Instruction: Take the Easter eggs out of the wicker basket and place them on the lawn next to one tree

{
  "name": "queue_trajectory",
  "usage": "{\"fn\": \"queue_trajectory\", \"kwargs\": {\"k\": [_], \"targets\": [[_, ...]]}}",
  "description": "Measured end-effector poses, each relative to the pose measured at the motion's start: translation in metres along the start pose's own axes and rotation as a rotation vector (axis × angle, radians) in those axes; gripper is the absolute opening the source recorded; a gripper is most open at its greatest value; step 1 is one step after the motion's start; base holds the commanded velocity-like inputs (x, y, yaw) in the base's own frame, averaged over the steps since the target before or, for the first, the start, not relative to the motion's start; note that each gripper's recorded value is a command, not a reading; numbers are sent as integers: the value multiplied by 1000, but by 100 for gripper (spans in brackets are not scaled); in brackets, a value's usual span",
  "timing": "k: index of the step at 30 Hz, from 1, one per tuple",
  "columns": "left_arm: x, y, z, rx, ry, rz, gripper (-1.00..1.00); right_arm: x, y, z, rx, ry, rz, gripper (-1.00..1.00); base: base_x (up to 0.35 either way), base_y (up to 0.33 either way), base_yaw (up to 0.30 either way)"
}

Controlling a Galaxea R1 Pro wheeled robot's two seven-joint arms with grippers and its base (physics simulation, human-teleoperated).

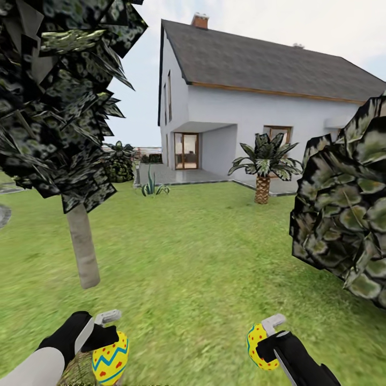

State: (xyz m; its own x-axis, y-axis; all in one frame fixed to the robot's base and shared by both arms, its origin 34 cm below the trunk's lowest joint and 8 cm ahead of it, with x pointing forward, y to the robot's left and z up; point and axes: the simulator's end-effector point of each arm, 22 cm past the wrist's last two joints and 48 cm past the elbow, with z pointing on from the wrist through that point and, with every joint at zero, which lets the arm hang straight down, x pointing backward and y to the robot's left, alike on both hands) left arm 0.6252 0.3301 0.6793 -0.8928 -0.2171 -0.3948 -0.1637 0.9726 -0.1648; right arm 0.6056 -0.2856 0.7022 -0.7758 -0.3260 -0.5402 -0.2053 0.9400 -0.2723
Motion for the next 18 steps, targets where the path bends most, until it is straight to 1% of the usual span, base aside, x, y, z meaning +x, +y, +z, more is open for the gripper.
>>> {"fn": "queue_trajectory", "kwargs": {"k": [2,4,7,18], "targets": [[0,0,0,0,0,0,-100,0,-1,0,-1,1,3,-100,47,-317,194],[-1,0,0,1,-6,1,-100,1,-2,0,-2,1,9,-100,142,-293,41],[-4,-1,0,1,-18,5,-100,1,-2,0,-2,1,10,-100,174,-281,6],[-4,-1,0,2,-20,5,-100,1,1,0,-8,1,11,-100,180,-278,-12]]}}
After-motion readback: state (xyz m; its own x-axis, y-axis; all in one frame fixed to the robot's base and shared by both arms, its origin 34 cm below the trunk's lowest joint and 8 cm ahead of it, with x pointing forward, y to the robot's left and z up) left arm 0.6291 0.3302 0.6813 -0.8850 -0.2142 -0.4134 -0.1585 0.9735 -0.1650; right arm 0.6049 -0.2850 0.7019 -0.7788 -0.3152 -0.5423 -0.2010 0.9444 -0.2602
